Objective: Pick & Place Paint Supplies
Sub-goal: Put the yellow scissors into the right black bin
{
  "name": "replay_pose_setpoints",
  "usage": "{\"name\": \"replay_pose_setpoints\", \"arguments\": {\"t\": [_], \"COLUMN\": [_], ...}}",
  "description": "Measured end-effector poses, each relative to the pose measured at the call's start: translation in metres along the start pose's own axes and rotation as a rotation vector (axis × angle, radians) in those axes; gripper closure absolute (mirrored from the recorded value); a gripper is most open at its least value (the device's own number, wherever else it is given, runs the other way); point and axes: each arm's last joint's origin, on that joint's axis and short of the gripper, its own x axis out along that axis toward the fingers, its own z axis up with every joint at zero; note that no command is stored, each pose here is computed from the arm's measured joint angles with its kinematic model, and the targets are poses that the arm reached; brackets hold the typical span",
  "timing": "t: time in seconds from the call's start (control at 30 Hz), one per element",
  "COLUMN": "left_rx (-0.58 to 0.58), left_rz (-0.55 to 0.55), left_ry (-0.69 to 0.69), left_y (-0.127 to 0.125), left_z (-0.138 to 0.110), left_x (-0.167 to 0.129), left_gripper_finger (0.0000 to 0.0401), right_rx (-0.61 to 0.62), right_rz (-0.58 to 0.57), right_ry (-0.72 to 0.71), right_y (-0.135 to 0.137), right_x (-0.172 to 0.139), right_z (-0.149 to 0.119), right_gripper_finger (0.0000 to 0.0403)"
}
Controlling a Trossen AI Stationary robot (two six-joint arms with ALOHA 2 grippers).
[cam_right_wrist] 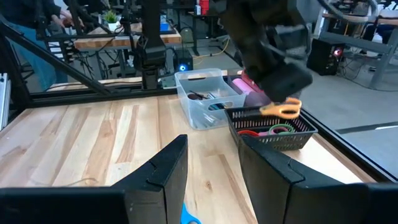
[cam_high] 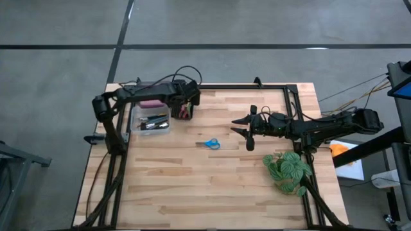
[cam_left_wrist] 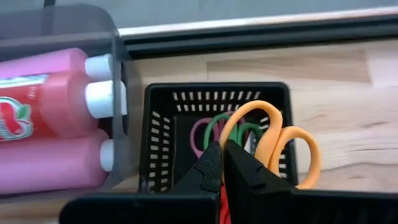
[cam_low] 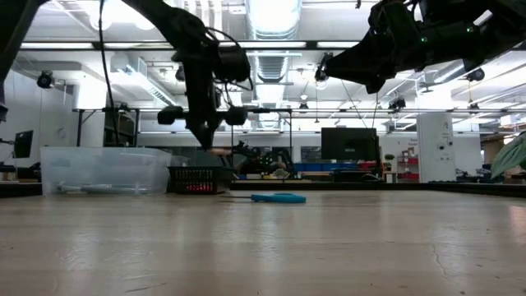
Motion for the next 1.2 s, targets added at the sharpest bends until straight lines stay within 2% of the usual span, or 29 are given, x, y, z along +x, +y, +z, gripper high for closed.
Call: {"name": "replay_pose_setpoints", "arguments": {"t": [0.5, 1.2], "left_rx": [0.025, 0.033], "left_rz": [0.059, 0.049], "left_ry": [0.069, 0.106], "left_y": [-0.009, -0.008], "left_z": [-0.013, -0.015], "left_x": [0.043, 0.046], "left_gripper_finger": [0.0399, 0.0398], "right_rx": [0.0, 0.0], "right_rz": [0.0, 0.0], "right_ry": [0.001, 0.0], "right_y": [0.0, 0.0], "right_x": [0.0, 0.0], "right_z": [0.0, 0.0], "right_gripper_finger": [0.0261, 0.0261]}}
